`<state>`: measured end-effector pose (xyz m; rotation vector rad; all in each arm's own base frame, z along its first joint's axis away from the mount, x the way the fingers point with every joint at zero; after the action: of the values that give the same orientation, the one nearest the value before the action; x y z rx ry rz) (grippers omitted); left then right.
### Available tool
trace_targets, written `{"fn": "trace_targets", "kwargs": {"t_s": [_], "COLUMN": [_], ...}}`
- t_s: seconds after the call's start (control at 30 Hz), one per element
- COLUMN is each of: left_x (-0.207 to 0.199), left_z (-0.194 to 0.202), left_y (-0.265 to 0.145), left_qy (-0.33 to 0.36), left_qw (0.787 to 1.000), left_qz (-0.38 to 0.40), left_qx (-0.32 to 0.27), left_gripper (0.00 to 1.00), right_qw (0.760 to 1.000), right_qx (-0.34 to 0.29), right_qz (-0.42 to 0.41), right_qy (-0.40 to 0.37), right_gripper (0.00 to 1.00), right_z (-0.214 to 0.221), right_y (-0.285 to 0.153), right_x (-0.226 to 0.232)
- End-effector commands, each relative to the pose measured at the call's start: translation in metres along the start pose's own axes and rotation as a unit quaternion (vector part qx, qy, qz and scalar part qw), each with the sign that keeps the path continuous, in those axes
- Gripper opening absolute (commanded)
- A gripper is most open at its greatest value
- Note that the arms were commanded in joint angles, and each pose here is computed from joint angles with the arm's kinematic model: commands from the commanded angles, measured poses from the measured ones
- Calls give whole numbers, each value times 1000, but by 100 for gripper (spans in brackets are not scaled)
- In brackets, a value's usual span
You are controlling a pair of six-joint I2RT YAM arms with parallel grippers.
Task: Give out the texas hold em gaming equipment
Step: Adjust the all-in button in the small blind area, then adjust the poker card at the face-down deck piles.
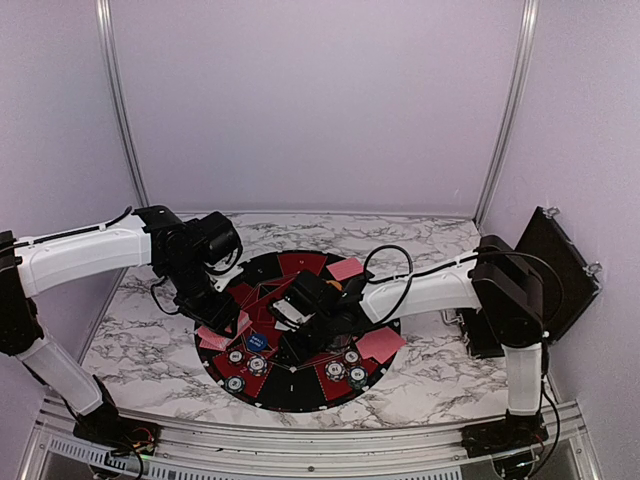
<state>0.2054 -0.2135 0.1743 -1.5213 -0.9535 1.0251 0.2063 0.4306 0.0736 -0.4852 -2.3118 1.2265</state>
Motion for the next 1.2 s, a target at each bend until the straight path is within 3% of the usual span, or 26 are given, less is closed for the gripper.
{"fn": "trace_targets", "kwargs": {"t_s": [0.0,0.4,0.57,0.77,1.17], "left_x": [0,-4,-10,-21,-39], "left_z": [-2,-4,-6,-12,-20], "left_y": [-8,-7,-7,-7,-8], "left_qy": [-1,2,7,12,24], "left_qw": [1000,1000,1000,1000,1000], "left_qz": [7,9,7,5,1], "left_qx": [-10,-7,-7,-6,-9], "left_gripper": [52,52,52,52,52], "right_qw": [1000,996,981,961,931], "right_qx": [-1,-75,-159,-210,-219], "right_qz": [6,16,-51,-140,-265], "right_qy": [0,51,98,114,123], "right_gripper": [36,40,46,58,72], "right_z": [-5,-27,-48,-71,-89], "right_y": [2,-49,-82,-96,-83], "right_x": [-2,-22,-36,-36,-21]}}
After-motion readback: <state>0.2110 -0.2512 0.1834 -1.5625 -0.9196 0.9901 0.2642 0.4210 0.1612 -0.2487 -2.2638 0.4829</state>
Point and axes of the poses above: each gripper's point midway between its finger pads, its own y axis out along the fingers, its own x axis along the line the jaws close on, z = x × y, the point moved 5 cm from there along -y, back along the fingers, and after that the axes turned 12 degrees about -y, right-handed, at the moved point
